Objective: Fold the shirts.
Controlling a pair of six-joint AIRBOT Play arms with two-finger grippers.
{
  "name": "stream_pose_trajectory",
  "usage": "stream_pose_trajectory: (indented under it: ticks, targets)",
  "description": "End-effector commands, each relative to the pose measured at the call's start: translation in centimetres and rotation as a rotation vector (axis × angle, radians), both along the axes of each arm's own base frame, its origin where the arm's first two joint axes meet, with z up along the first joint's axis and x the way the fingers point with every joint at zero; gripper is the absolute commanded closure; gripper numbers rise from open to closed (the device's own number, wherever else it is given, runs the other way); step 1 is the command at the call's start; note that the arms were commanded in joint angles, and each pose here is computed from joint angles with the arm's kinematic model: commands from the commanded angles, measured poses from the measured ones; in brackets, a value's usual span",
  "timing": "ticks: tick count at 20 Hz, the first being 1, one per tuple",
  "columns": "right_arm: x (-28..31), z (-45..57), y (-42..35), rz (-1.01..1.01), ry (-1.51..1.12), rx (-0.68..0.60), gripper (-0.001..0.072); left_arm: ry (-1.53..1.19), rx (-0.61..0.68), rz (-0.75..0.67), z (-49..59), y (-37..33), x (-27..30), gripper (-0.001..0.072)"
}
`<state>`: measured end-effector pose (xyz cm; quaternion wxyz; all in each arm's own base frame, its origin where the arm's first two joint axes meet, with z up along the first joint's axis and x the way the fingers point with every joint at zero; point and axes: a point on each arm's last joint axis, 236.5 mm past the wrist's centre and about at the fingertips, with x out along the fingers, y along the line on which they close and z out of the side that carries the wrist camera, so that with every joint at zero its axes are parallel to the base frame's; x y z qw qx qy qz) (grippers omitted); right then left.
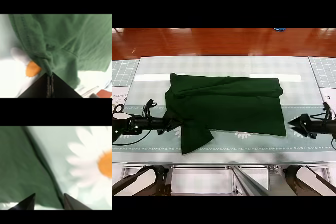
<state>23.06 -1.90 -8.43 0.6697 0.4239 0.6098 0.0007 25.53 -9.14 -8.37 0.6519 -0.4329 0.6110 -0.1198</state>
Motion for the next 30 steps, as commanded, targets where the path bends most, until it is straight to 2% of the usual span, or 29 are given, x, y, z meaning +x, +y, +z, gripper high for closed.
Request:
stream_pose_trajectory:
  ticks: [1,3,6,8,10,12,16,19,22,24,30]
  targets:
    - [-3.9,-1.9,1.5,0.068,0.162,-0.008,0.0299,-0.009,-0.023,-0.023,0.7,-0.5,-0.1,0.069]
    - [-4.1,-2.6,2.4,0.103,0.177,-0.003,0.0299,-0.008,-0.026,-0.026,0.8,-0.5,-0.2,0.069]
    - [-1.0,-2.8,3.7,0.056,0.093,0.045,0.0299,-0.008,-0.027,-0.027,0.8,-0.5,-0.2,0.069]
    - [1.0,-2.7,4.9,0.039,0.032,0.087,0.0337,-0.008,-0.027,-0.027,0.8,-0.5,-0.2,0.069]
    - [2.1,-2.1,5.8,0.085,-0.027,0.105,0.069,-0.015,-0.024,-0.028,1.0,-0.4,0.0,0.069]
    - [2.5,-0.7,5.9,0.142,-0.059,0.121,0.069,-0.054,-0.016,-0.035,2.0,0.4,1.1,0.069]
    - [4.7,1.9,4.5,0.188,-0.118,0.076,0.069,-0.163,0.008,-0.029,5.7,2.4,4.6,0.069]
    - [8.9,4.5,3.4,0.137,-0.219,0.033,0.069,-0.243,0.045,-0.057,7.9,2.6,7.8,0.069]
    - [12.7,5.8,4.2,0.219,-0.27,-0.001,0.069,-0.263,0.069,-0.039,8.2,2.7,12.4,0.069]
    - [16.0,5.8,3.5,0.2,-0.285,-0.033,0.069,-0.255,0.064,-0.031,8.1,2.7,15.2,0.069]
    - [22.8,5.8,1.8,0.179,-0.315,0.005,0.069,-0.235,0.039,-0.005,6.7,2.8,23.4,0.069]
